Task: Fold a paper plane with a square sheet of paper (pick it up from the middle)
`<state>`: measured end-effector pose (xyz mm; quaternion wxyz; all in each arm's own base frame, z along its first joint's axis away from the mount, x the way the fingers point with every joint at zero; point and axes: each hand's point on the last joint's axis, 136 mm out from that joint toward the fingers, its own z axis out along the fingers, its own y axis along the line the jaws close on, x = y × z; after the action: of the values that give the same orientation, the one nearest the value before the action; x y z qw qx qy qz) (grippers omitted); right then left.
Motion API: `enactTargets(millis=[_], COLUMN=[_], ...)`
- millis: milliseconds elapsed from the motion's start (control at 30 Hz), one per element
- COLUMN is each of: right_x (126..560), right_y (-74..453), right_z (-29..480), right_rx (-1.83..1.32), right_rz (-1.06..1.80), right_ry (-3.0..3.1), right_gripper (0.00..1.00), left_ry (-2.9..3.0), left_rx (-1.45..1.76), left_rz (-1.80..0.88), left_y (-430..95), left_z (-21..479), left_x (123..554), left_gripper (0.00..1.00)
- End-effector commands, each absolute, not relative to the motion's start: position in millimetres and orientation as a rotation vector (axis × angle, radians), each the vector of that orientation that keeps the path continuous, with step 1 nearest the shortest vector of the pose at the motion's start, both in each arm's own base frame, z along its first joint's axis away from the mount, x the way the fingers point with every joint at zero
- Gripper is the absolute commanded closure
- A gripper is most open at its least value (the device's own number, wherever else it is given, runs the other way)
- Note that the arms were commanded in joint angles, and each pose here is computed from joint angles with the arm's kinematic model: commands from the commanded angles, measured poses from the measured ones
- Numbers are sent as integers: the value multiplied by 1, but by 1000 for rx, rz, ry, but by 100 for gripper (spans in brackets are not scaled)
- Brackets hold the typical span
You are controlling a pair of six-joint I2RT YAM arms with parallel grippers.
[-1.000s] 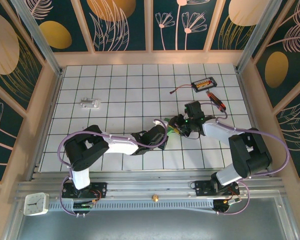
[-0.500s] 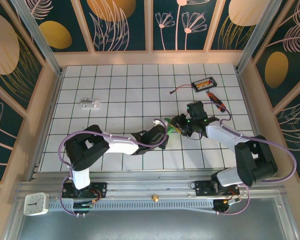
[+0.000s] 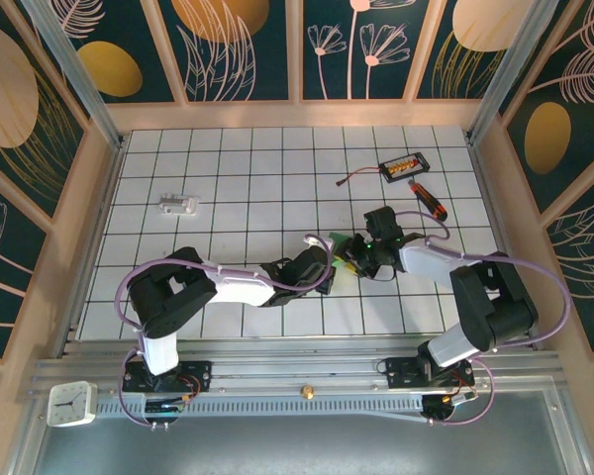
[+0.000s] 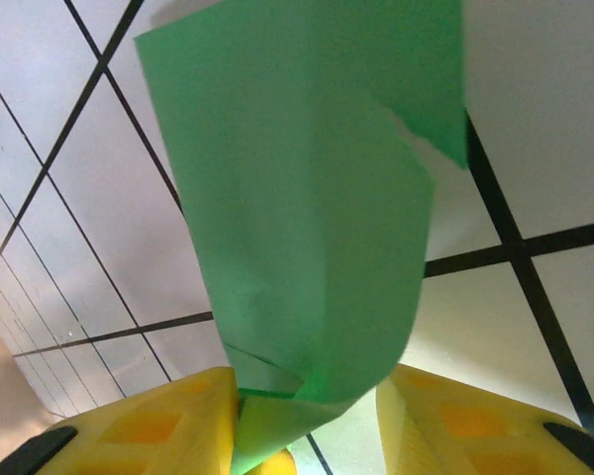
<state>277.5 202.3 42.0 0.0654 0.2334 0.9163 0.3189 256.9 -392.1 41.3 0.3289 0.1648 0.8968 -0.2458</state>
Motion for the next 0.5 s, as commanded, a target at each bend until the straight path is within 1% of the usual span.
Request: enactTargets(millis=[0, 133, 300, 467], right_x=[287, 292, 297, 296], right_y=[211, 206, 198, 193], right_z=[50, 53, 55, 51], right_rx=[692, 720, 745, 774], right_rz=[1016, 1024, 1038, 1049], right_ry=[2736, 2716, 2702, 2696], right_gripper=[60, 61, 57, 57], left_ry=[2339, 2345, 2347, 2349], left_rx=[447, 462, 463, 465], left_rz=[-664, -669, -669, -671], left_y=[-398, -399, -398, -399], left_z=[43, 40, 39, 38], left_x=[255, 253, 252, 252], left_gripper=[100, 100, 100, 100])
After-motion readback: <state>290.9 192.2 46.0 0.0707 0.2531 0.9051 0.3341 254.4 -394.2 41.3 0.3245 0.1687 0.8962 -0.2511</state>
